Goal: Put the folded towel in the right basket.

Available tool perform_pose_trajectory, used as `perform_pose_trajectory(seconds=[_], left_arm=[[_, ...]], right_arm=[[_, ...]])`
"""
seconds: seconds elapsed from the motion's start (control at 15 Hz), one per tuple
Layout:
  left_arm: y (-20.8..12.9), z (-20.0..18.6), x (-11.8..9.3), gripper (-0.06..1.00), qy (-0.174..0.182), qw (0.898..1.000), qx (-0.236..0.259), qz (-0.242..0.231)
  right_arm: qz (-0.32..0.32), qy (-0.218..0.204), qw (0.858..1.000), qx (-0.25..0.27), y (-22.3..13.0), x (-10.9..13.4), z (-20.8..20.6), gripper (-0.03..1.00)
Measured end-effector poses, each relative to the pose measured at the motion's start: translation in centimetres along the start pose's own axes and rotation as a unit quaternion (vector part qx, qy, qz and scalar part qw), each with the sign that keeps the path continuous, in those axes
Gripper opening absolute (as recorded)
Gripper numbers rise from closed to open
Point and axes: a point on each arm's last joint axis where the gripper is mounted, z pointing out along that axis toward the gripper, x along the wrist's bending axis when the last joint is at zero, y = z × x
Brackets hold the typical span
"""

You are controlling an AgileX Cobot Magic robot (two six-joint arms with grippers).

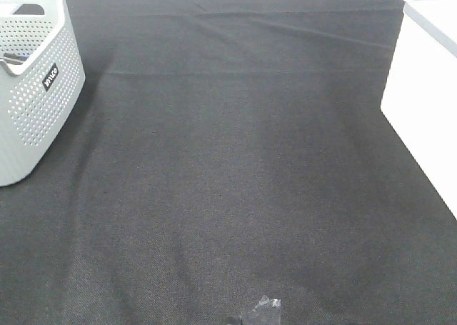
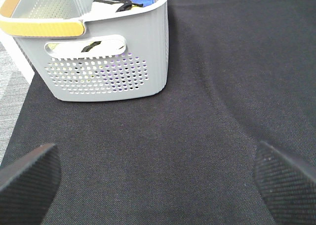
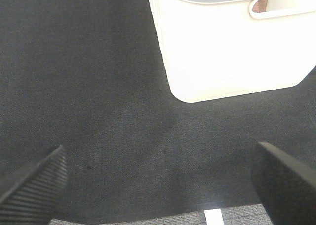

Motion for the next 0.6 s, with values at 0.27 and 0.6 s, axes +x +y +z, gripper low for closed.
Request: perform_pose_trajectory(seconds=[0.27,0.6], left_arm=[[0.0,0.0,-0.01,0.99,0.0,1.0,0.0,0.0],[0.0,0.0,-0.01,0.99,0.0,1.0,0.0,0.0]], right_arm=[[0.001,-0.001,1.0,0.0,0.0,0.0,0.0,0.97],[0.001,-0.001,1.0,0.0,0.0,0.0,0.0,0.97]])
